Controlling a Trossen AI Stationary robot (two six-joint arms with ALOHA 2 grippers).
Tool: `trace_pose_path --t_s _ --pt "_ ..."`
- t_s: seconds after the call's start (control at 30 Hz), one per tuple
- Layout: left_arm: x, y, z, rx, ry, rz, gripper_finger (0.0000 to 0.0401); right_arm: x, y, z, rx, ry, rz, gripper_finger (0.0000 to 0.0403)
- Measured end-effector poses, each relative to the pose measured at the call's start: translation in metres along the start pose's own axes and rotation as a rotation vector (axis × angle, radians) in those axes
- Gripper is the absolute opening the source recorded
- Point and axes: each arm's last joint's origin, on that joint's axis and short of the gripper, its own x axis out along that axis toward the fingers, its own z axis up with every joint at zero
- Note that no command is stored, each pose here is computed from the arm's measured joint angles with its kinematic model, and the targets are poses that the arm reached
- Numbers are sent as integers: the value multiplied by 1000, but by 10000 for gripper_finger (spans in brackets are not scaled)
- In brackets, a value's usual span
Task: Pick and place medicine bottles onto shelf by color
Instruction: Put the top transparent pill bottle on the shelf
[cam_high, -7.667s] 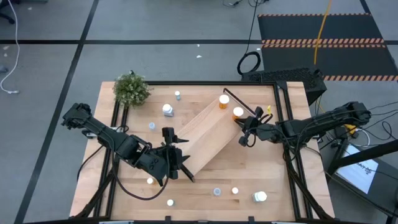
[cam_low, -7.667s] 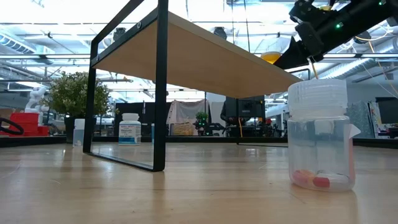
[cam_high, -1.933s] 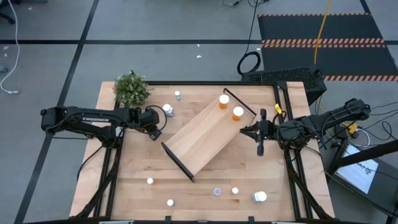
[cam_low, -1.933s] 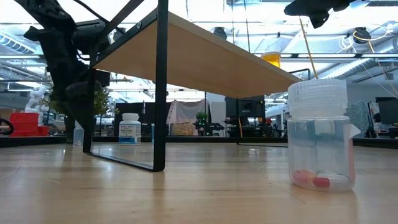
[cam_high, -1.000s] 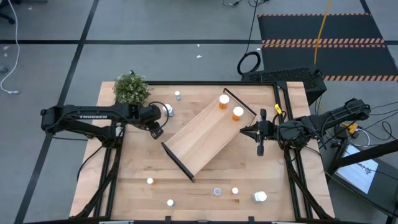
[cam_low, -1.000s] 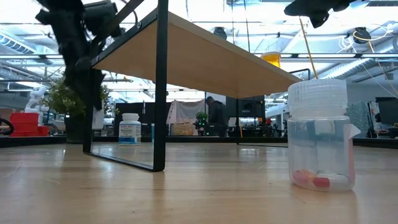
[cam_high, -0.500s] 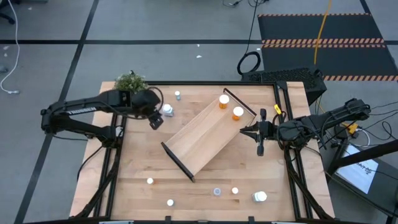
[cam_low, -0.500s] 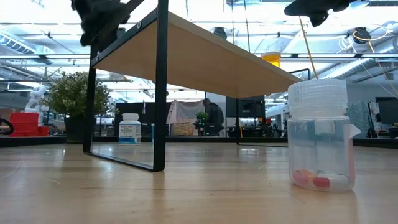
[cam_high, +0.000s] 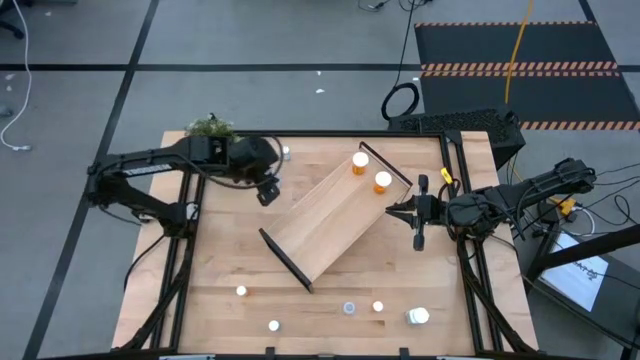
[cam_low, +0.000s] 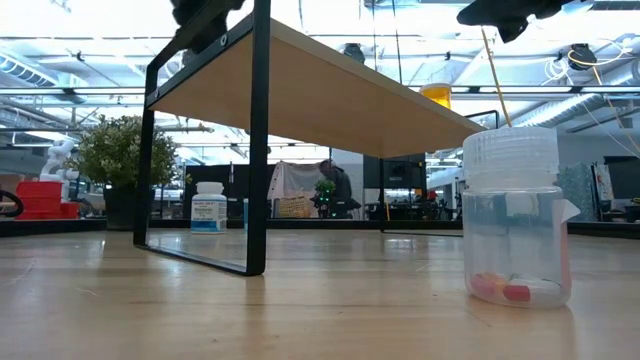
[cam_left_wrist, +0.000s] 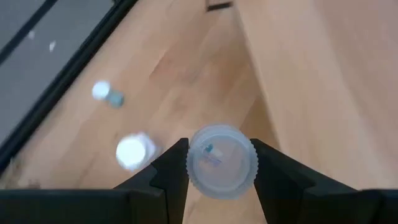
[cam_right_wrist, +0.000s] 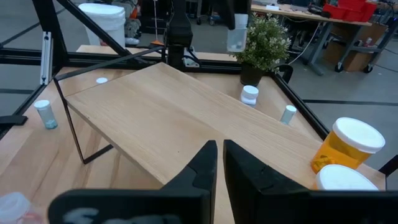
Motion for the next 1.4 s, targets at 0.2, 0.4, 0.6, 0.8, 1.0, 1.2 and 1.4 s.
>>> trace_pose_path --t_s 0.2,0.4,0.6,0.8,1.0,1.2,1.4 --pt "4 -19 29 228 -23 -43 154 0 0 -1 -3 7 0 22" --pt "1 -30 51 470 -55 -135 154 0 0 -1 -7 13 -1 22" --pt "-5 -36 70 670 -122 -143 154 0 0 -2 -9 13 -1 22" --pt "1 -41 86 875 -147 -190 155 0 0 -2 -42 13 -1 22" --pt "21 -44 92 1107 -125 -251 155 0 0 -2 -62 13 0 22" --pt "40 -44 95 1249 -113 -247 154 0 0 -1 -38 13 -1 22" --pt "44 -45 97 1278 -122 -237 155 3 2 1 41 -12 -8 22"
